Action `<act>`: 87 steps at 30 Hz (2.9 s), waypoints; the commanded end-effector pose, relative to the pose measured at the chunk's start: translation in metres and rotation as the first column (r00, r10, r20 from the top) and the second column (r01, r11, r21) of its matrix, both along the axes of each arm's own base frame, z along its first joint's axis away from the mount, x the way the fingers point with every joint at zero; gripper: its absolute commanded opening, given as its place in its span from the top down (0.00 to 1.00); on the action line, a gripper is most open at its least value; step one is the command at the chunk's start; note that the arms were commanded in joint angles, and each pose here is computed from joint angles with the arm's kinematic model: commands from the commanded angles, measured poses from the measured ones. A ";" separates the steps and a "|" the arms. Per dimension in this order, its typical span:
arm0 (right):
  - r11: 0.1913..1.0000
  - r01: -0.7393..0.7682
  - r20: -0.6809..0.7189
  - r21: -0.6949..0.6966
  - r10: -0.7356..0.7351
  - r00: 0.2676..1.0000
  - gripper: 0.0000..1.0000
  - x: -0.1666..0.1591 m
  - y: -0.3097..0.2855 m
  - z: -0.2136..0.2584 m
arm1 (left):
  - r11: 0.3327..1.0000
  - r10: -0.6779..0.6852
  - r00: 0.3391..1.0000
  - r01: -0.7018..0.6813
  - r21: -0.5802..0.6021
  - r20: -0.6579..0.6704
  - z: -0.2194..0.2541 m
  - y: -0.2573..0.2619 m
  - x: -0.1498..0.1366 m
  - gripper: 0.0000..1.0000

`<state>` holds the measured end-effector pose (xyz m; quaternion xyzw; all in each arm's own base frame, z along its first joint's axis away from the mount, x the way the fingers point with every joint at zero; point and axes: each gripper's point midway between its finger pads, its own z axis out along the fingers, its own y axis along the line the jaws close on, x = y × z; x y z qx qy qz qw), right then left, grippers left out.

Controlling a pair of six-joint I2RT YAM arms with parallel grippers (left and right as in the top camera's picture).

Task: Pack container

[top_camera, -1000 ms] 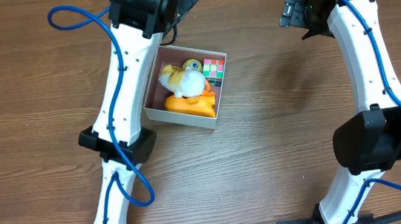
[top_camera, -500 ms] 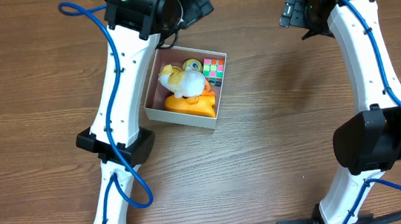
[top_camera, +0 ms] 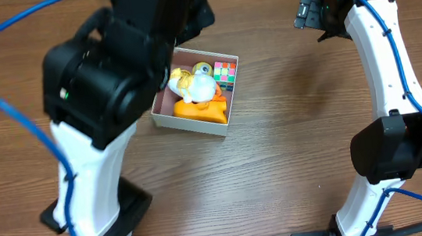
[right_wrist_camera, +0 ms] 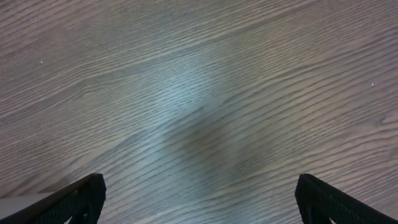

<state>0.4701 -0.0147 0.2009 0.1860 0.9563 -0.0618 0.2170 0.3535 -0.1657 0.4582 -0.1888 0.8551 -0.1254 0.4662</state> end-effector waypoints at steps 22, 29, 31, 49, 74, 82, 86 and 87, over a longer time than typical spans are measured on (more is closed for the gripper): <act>1.000 0.007 0.018 0.002 -0.008 1.000 0.00 0.001 0.000 0.005 | 0.992 0.128 0.991 -0.127 0.016 -0.034 -0.189 0.145 -0.079 0.00; 1.000 0.007 0.018 0.002 -0.008 1.000 0.00 0.001 0.000 0.005 | 0.995 -0.027 0.998 0.022 0.093 0.055 -0.258 0.148 -0.108 0.00; 1.000 0.007 0.018 0.002 -0.008 1.000 0.00 0.001 0.000 0.005 | 0.994 -0.067 0.994 0.060 0.087 0.084 -0.274 0.148 -0.115 0.00; 1.000 0.007 0.018 0.002 -0.008 1.000 0.00 0.001 0.000 0.005 | 0.981 -0.095 0.992 0.079 0.177 0.086 -0.345 0.161 -0.153 0.00; 1.000 0.007 0.019 0.002 -0.008 1.000 0.00 0.001 0.000 0.005 | 0.981 -0.084 0.996 0.087 0.173 -0.020 -0.379 0.163 -0.161 0.00; 1.000 0.007 0.018 0.002 -0.007 1.000 0.00 0.001 0.000 0.005 | 0.981 -0.085 0.996 0.087 0.173 -0.021 -0.379 0.163 -0.161 0.00; 1.000 0.007 0.018 0.002 -0.007 1.000 0.00 0.000 0.000 0.005 | 0.981 -0.085 0.996 0.087 0.173 -0.021 -0.379 0.163 -0.161 0.00; 1.000 0.007 0.018 0.002 -0.007 1.000 0.00 0.001 0.000 0.005 | 0.981 -0.085 0.996 0.087 0.173 -0.020 -0.379 0.163 -0.161 0.00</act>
